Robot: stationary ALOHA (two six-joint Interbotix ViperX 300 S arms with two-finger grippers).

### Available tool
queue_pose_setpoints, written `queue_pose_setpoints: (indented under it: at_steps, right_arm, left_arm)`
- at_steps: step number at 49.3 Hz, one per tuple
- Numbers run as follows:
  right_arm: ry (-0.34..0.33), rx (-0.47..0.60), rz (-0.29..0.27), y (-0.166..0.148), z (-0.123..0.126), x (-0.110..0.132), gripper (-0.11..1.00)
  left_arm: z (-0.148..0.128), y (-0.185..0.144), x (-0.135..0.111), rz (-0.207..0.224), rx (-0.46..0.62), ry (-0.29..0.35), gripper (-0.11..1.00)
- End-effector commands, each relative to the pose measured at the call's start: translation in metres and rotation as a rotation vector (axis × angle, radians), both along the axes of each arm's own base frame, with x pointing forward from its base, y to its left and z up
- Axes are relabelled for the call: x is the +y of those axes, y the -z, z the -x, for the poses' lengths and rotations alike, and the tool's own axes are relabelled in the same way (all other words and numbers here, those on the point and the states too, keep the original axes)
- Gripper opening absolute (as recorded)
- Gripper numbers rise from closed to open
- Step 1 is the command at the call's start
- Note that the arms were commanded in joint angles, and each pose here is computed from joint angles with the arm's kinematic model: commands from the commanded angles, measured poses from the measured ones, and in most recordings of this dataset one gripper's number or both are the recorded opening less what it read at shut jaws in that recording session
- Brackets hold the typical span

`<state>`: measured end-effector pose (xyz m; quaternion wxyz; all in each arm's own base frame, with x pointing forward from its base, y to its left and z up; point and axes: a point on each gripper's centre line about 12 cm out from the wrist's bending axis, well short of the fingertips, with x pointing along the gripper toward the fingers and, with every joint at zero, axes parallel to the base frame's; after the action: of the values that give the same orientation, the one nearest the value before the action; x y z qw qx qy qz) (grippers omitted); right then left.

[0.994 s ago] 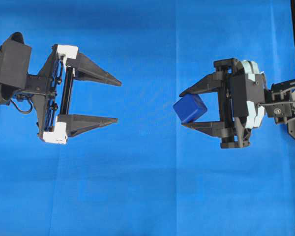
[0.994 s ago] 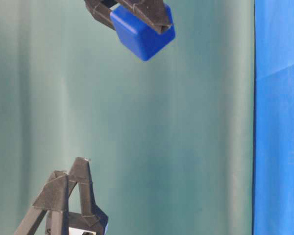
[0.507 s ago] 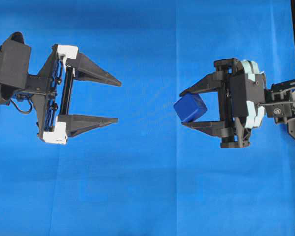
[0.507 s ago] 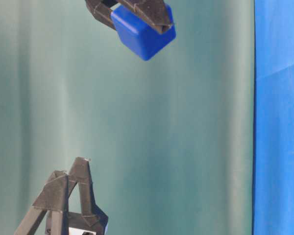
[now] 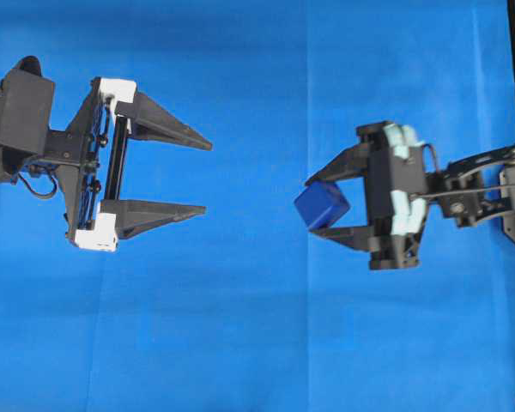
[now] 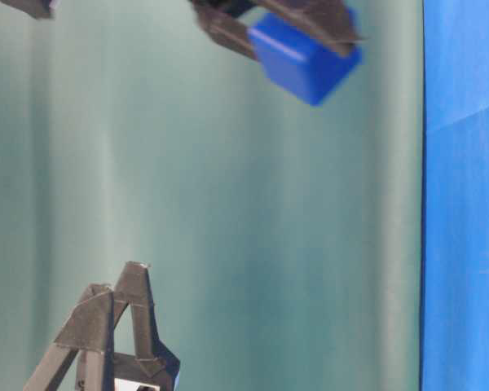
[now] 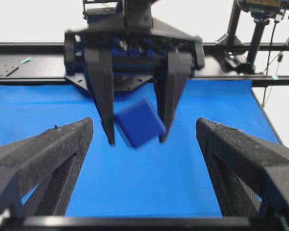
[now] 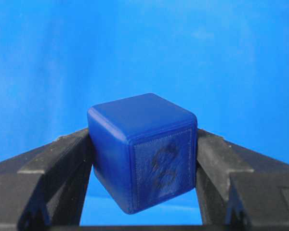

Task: Handover the blue block to the right arm after grasping it with the left arm, then place it in the designated position.
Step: 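Lower the cube with the right gripper toward the table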

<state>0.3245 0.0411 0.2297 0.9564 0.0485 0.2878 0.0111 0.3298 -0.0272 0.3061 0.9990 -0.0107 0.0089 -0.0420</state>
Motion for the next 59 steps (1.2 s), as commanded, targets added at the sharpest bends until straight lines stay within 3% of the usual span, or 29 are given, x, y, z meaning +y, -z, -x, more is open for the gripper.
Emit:
queue_pose_setpoints:
  at_steps: [1,12,33,59]
  right_arm:
    - [-0.019,-0.009,-0.029,0.005,-0.006,0.005,0.52]
    - [-0.082,0.003,-0.1,0.037,-0.019,0.019,0.52]
    - [-0.149,0.026,-0.155,0.076,-0.044,0.033,0.52]
    - [-0.116,0.119,-0.165,0.126,-0.078,0.032,0.52]
  left_arm:
    - [-0.001,-0.011,0.0,0.001,-0.034,0.001,0.92]
    - [-0.001,-0.011,0.0,0.001,-0.032,0.001,0.92]
    - [-0.002,-0.01,0.0,0.003,-0.029,0.001,0.92]
    - [-0.003,-0.007,0.0,0.005,-0.02,0.001,0.92]
